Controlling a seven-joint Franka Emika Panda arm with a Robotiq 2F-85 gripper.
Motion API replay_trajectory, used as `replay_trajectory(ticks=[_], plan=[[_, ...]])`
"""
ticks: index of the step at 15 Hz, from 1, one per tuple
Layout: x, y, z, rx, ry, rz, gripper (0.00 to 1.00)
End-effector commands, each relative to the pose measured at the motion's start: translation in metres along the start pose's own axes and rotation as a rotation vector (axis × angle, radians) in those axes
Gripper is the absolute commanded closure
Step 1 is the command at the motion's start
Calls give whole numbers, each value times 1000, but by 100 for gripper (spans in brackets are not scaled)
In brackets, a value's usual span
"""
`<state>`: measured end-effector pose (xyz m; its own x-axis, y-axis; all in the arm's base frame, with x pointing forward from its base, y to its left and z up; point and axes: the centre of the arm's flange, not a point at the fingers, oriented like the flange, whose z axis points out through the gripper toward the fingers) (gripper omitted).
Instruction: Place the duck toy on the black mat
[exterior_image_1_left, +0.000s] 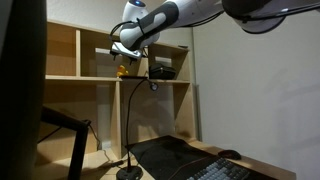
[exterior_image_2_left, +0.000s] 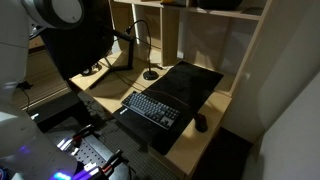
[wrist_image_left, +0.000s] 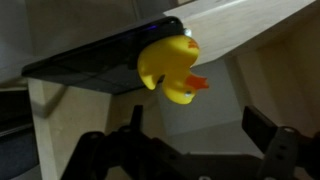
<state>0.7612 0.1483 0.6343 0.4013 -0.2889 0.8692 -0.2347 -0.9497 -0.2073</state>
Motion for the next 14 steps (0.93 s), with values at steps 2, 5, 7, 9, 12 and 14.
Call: replay_trajectory(ticks=[2,5,7,9,12,14], plan=[[19,-3,-6,-142,-97,-102,0],[25,0,-12,-155,-235,-106,0],[36,1,-19,-143,-281,-80,0],[44,5,-22,-139,-296,-41,0],[51,11,-20,-134,-312,3,0],[48,10,-8,-103,-307,41,0]])
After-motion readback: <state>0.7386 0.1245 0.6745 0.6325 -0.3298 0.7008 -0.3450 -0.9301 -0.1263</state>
